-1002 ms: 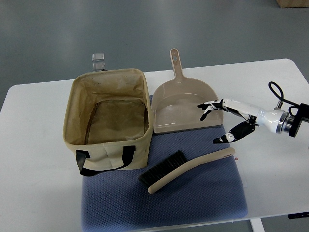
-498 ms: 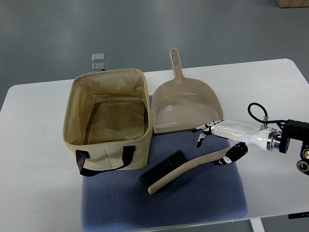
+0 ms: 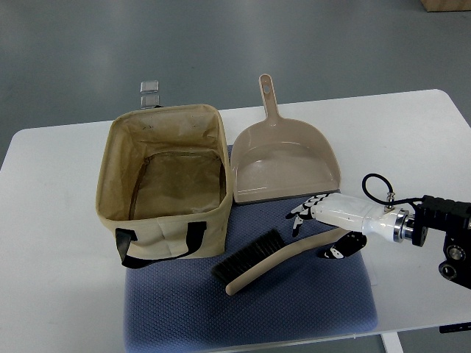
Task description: Put pink broom in yellow bag with right hand
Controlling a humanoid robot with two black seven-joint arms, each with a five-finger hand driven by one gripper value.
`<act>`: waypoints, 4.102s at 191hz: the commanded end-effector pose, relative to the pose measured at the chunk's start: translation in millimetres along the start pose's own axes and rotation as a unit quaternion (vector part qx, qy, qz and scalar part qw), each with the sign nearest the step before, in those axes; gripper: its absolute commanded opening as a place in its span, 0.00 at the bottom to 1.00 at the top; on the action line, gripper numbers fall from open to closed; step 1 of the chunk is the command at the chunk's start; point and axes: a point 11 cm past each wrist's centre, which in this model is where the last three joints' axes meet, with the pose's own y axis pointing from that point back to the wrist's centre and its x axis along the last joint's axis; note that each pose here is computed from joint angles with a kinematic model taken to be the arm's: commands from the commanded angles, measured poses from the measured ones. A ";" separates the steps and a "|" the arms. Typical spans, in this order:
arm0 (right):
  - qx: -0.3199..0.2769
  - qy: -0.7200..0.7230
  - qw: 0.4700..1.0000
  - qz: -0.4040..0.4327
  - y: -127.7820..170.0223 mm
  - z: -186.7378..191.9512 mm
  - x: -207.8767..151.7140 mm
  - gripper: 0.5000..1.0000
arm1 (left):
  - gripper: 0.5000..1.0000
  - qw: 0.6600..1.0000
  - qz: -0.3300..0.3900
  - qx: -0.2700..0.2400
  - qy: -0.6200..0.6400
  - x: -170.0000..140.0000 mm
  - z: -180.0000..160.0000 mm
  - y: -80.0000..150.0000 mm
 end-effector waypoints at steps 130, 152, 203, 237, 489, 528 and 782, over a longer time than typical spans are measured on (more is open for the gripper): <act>0.007 0.033 0.999 0.011 -7.4 -7.1 -6.4 0.00 | 1.00 1.000 0.000 0.000 0.000 0.0 0.0 0.0; 0.003 0.039 0.999 0.026 -5.6 -4.3 -2.1 0.00 | 1.00 1.000 0.000 0.000 0.000 0.0 0.0 0.0; -0.006 0.049 0.995 0.089 -1.3 0.7 19.8 0.00 | 1.00 1.000 0.000 0.000 0.000 0.0 0.0 0.0; -0.038 0.068 0.988 0.131 20.0 20.3 53.5 0.00 | 1.00 1.000 0.000 0.000 0.000 0.0 0.0 0.0; 0.048 0.088 0.959 0.266 -22.0 -36.4 222.7 0.79 | 1.00 1.000 0.000 0.000 0.000 0.0 0.0 0.0; 0.049 0.082 0.957 0.273 -18.9 -35.0 224.8 0.85 | 1.00 1.000 0.000 0.000 0.000 0.0 0.0 0.0; -0.034 -0.592 0.698 0.403 54.1 85.8 104.3 0.84 | 1.00 1.000 0.000 0.000 0.000 0.0 0.0 0.0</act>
